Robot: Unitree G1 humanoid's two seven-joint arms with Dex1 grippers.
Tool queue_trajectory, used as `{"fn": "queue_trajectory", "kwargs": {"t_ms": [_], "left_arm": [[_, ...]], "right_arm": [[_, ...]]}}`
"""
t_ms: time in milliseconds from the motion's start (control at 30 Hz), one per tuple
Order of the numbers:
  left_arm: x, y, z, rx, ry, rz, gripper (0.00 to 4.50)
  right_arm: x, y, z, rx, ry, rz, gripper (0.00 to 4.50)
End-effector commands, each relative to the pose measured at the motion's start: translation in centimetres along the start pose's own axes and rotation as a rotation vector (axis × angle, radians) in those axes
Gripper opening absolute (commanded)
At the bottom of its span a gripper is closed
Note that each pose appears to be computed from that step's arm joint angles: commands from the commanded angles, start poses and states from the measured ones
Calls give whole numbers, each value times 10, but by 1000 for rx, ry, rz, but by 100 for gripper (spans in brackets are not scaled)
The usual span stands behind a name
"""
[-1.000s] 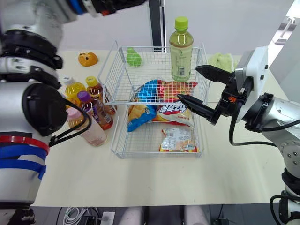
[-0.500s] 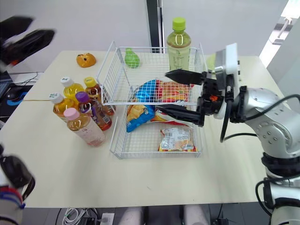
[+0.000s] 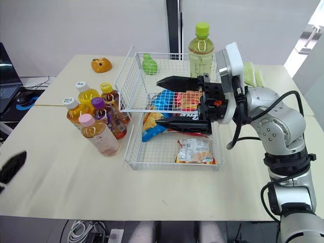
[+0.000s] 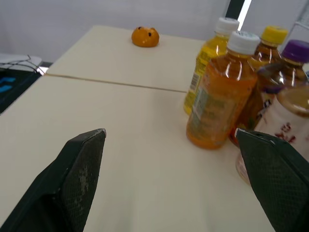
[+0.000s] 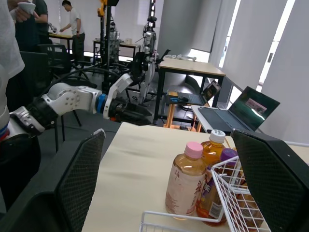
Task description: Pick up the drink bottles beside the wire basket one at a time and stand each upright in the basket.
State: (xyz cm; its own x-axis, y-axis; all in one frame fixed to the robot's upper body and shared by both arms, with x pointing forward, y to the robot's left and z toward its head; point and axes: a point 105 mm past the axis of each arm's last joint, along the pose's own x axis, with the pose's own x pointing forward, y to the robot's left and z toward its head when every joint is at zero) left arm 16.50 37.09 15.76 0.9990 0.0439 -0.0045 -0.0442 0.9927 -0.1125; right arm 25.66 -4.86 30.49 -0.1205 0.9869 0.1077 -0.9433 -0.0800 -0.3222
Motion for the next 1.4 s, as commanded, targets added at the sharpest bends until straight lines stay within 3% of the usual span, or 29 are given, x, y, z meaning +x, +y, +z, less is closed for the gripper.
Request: {"fn": "queue_trajectory", "kwargs": {"t_ms": [33,200,733,1033,1400], "left_arm": [[-14,-8,3,54,-40,29,447],[-14,-11,6,56,-62,37,447],[80,-63,77,141,-217,-226,447],[133,-63,67,183,-185,-229,447],[161,-68,62,191,-208,-229,447]], "right_arm": [[-2,1,10,-56,-22,1,450],[-3,0,7,-62,-20,-14,450],[-14,-3,9,-95,-13,-128,450],[-17,-4,10,-112,4,-186,450],[-21,-7,11,-117,22,-223,450]]}}
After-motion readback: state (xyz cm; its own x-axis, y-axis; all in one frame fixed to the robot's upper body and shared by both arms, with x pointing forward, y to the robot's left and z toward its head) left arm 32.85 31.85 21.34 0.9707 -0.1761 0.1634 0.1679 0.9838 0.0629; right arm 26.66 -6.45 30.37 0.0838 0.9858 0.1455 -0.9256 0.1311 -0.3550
